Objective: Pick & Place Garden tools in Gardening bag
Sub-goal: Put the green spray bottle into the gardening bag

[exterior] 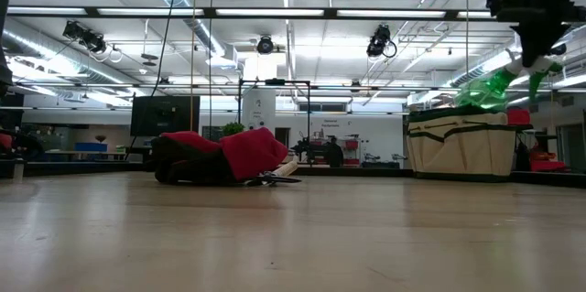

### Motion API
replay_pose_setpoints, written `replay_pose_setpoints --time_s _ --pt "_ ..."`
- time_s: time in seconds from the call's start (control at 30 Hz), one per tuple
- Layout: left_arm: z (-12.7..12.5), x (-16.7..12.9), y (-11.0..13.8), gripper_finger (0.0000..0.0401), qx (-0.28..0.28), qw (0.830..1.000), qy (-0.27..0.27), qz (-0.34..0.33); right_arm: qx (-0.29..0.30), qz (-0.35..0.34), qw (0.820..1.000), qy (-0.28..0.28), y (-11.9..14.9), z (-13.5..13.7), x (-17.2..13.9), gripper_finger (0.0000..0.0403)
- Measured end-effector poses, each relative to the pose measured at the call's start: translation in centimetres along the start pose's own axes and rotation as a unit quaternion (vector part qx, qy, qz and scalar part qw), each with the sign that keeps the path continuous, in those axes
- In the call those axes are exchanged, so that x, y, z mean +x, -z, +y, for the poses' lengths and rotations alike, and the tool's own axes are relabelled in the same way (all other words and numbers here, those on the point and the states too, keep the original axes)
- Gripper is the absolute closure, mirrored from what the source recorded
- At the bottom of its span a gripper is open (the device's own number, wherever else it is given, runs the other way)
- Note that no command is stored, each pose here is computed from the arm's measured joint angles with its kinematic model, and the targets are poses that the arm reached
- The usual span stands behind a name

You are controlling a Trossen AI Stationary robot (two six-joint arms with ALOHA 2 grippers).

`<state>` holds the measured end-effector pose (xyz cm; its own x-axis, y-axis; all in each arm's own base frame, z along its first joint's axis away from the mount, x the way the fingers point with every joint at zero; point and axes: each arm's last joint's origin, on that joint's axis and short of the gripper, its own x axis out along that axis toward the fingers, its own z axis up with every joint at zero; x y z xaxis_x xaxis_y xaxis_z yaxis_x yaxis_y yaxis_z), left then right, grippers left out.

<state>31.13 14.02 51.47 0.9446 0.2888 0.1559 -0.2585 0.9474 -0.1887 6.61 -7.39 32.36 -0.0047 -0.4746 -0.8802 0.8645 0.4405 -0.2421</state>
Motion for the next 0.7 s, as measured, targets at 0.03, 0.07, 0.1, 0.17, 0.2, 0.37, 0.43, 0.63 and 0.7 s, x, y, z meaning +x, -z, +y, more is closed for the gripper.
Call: replay_pose_setpoints --time_s 0.03,0.07,0.1,0.17,0.2,0.37,0.43,0.63,0.7 --pt "0.0 0.0 0.0 0.011 0.0 1.0 0.0 0.0 0.002 -0.003 1.0 -0.003 -0.2 0.1 0.1 0.035" --pt "0.0 0.0 0.0 0.011 0.0 1.0 0.0 0.0 0.005 -0.007 1.0 -0.003 -0.3 0.1 0.2 0.035" --pt "0.0 0.0 0.0 0.011 0.0 1.0 0.0 0.0 0.008 -0.011 1.0 -0.003 -0.5 0.1 0.2 0.035" --pt "0.0 0.0 0.0 0.011 0.0 1.0 0.0 0.0 0.007 -0.018 1.0 0.001 -0.8 0.1 0.3 0.035" --pt "0.0 0.0 0.0 0.011 0.0 1.0 0.0 0.0 0.008 -0.022 1.0 0.002 -0.9 0.1 0.4 0.035" --pt "0.0 0.0 0.0 0.011 0.0 1.0 0.0 0.0 0.016 -0.028 0.999 0.0 -1.6 0.1 0.7 0.035" --pt "0.0 0.0 0.0 0.011 0.0 1.0 0.0 0.0 0.015 -0.018 1.0 -0.007 -1.8 0.1 0.9 0.035" --pt "0.0 0.0 0.0 0.011 0.0 1.0 0.0 0.0 0.006 0.009 0.999 -0.034 -1.7 0.2 1.2 0.035" --pt "0.0 0.0 0.0 0.011 0.0 1.0 0.0 0.0 0.004 0.018 0.999 -0.037 -1.6 0.1 1.2 0.035"
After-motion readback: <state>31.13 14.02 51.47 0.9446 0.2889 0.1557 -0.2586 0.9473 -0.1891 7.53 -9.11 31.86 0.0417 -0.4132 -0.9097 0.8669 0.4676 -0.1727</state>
